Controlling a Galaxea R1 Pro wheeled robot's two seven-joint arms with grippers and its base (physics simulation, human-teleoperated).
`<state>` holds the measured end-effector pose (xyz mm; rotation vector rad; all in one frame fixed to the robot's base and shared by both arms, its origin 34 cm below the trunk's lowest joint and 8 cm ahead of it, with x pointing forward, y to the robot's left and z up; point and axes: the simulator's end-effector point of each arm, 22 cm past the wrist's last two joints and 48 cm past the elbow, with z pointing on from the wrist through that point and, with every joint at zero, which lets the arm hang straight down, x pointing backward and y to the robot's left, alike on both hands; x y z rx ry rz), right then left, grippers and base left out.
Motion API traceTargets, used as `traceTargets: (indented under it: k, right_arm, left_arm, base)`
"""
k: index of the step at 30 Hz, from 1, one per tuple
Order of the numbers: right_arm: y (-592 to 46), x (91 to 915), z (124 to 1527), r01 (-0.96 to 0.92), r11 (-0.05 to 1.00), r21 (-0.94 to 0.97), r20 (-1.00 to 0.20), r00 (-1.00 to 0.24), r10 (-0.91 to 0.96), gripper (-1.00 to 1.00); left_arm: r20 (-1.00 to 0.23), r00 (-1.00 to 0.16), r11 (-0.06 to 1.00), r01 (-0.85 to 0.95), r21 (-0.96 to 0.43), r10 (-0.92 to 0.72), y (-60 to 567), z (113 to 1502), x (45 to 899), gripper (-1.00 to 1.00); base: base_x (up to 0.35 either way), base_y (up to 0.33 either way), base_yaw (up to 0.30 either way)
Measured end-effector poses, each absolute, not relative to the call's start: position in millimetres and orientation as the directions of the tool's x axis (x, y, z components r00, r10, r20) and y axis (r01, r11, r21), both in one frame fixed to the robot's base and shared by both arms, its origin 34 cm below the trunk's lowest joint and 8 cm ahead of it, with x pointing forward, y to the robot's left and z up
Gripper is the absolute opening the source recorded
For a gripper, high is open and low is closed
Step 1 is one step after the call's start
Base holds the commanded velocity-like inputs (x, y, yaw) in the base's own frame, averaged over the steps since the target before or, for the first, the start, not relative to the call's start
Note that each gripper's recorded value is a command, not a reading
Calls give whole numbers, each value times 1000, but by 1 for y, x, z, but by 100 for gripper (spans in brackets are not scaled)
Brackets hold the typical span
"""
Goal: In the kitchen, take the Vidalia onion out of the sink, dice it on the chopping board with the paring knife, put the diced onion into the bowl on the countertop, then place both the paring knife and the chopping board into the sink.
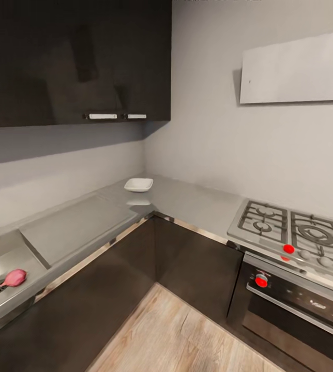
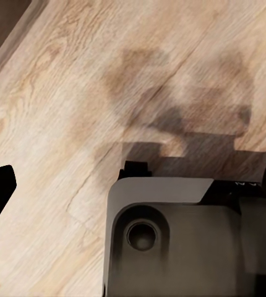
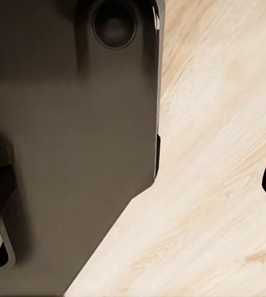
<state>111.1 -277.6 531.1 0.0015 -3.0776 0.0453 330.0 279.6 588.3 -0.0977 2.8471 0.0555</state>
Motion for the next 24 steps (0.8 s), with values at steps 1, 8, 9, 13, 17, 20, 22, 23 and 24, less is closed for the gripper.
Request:
traceTargets:
  k: [1, 8, 9, 13, 17, 20, 22, 23, 24]
  right_arm:
    - [-278, 111, 532, -2, 1000, -29, 64, -998, 0, 100]
    - [-278, 109, 541, -2, 1000, -29, 64, -998, 0, 100]
    - [-278, 110, 543, -2, 1000, -29, 64, -998, 0, 100]
    - [-278, 109, 547, -2, 1000, -29, 64, -998, 0, 100]
    - [-278, 108, 552, -2, 1000, -29, 64, -998, 0, 100]
    - [-278, 107, 556, -2, 1000, -29, 64, -998, 0, 100]
    - [-278, 107, 558, -2, 1000, -29, 64, -998, 0, 100]
    - [-278, 107, 559, -2, 1000, -29, 64, -998, 0, 100]
    - [-278, 106, 560, -2, 1000, -29, 64, -998, 0, 100]
  left_arm:
    - [-289, -955, 997, -73, 28, -62, 280, 590, 330, 100]
    - [-289, -955, 997, -72, 31, -60, 281, 599, 329, 100]
    - [-289, -955, 997, -72, 30, -60, 281, 600, 328, 100]
    - [-288, -956, 997, -72, 30, -60, 281, 605, 327, 100]
    - [-287, -956, 997, -72, 29, -60, 281, 609, 326, 100]
    - [-286, -956, 997, -72, 29, -60, 281, 612, 325, 100]
    - [-286, -956, 997, -72, 29, -60, 281, 615, 324, 100]
    - [-286, -956, 997, -72, 30, -60, 281, 616, 324, 100]
    - [-286, -956, 997, -72, 30, -60, 281, 617, 324, 100]
  base:
    - [0, 0, 0]
    - [0, 0, 0]
    - [0, 0, 0]
    - [0, 0, 0]
    - [0, 0, 0]
    - [0, 0, 0]
    - [0, 0, 0]
    - [0, 0, 0]
    - [0, 0, 0]
